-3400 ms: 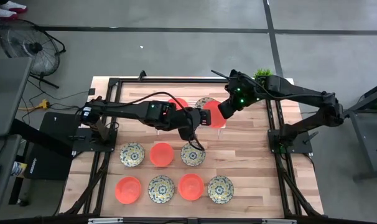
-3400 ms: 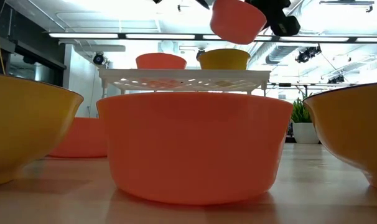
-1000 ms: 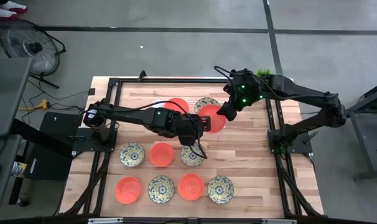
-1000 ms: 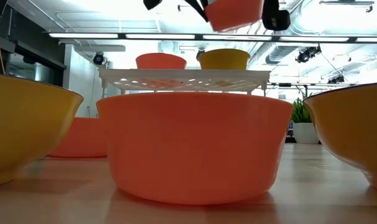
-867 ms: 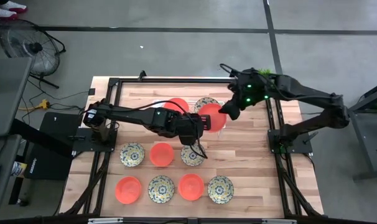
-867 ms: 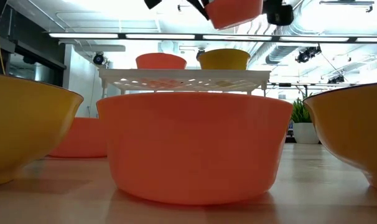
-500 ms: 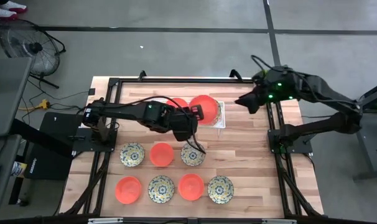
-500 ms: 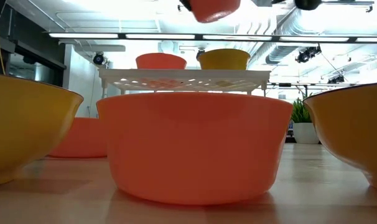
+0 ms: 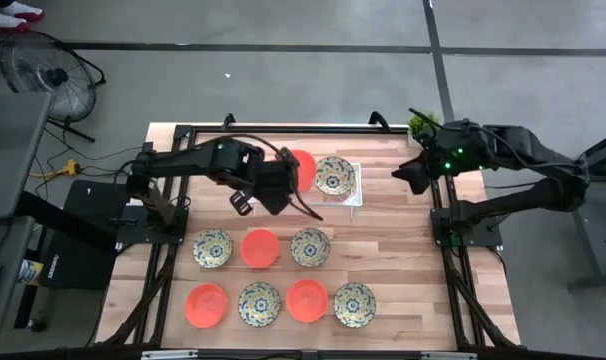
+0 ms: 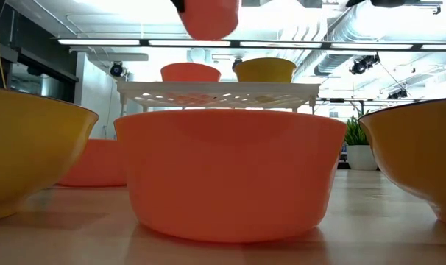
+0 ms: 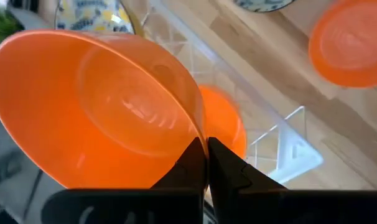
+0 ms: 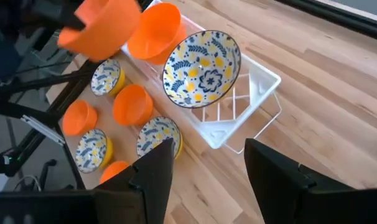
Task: Pick & Place Mini bowls
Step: Stack the orange bowl on top of the other orange bowl on the shelf
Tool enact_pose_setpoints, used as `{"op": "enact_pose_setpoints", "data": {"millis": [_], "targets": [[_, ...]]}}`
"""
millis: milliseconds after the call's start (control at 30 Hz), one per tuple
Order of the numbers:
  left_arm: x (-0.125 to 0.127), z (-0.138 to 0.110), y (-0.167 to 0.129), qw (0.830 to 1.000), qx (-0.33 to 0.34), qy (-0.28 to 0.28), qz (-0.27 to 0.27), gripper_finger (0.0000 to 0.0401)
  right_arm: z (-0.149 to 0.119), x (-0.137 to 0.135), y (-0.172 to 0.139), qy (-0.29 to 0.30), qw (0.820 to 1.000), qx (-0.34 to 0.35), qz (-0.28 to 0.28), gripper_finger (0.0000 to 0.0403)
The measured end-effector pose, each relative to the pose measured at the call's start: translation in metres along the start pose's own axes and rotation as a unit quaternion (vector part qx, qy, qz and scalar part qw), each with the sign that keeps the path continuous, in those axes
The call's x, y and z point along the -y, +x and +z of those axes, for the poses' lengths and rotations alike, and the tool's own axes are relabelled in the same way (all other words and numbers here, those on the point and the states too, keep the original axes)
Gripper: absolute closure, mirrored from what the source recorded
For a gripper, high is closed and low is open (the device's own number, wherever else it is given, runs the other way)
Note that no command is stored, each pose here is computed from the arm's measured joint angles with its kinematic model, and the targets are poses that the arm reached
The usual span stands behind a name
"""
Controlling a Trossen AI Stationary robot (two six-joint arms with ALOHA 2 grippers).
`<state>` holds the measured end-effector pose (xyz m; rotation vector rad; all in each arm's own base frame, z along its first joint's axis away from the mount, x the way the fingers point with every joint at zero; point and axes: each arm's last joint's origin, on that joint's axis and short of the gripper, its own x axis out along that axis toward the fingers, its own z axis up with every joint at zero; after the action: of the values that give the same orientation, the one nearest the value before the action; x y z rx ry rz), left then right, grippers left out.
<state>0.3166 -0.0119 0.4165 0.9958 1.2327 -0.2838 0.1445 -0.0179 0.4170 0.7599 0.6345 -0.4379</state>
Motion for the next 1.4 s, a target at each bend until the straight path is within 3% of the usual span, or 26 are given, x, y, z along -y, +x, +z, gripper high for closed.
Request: {"op": "enact_pose_setpoints", "data": {"millis": [400, 633, 1400], "targets": [[-0.017, -0.035, 0.001, 0.992, -0.011, -0.123, 0.002, 0.0401, -0.027, -0.021, 0.005, -0.006, 0.999, -0.031, -0.02, 0.0217], [-0.012, -0.04, 0.034, 0.983, -0.043, -0.168, -0.06, 0.0401, -0.04, -0.03, 0.01, 0.004, 0.998, -0.036, -0.041, 0.0217], [-0.004, -0.028, 0.043, 0.978, -0.044, -0.184, -0.083, 0.0401, -0.052, -0.048, 0.029, -0.017, 0.997, -0.035, -0.073, 0.0217]]}}
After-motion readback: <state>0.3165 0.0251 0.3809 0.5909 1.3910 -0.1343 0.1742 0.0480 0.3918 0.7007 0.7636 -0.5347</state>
